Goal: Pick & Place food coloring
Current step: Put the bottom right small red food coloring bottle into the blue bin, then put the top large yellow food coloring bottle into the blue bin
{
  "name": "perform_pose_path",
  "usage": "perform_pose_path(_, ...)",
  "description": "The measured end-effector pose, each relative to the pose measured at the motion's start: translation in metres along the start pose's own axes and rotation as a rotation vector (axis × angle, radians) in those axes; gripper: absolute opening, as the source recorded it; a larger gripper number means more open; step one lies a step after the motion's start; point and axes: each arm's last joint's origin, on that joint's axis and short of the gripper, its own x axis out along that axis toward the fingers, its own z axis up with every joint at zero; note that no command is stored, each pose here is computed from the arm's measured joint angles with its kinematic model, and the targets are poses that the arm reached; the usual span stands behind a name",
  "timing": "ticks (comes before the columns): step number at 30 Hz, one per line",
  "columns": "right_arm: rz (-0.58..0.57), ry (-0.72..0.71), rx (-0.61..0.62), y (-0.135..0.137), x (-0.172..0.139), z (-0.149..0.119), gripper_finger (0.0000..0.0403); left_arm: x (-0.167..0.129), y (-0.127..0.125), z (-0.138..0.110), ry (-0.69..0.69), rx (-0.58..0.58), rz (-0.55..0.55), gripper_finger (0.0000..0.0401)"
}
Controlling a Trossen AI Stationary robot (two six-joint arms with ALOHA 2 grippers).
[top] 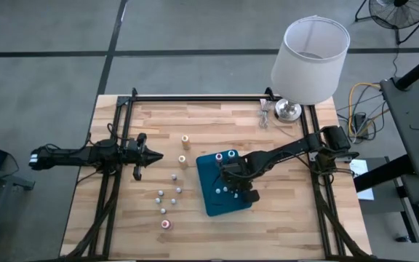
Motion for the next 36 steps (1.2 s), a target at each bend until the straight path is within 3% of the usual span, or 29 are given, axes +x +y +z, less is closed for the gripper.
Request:
perform_pose_path(12,0.000,0.001,0.004,0.000,0.000,0.000,0.0117,0.000,0.000,0.000,0.000,0.000,0.000,0.0000)
perform_pose_path(36,0.001,0.006,0.012,0.000,-0.023,0.010,0.0128,0.000,0.000,0.000,0.000,0.000,0.000,0.0000)
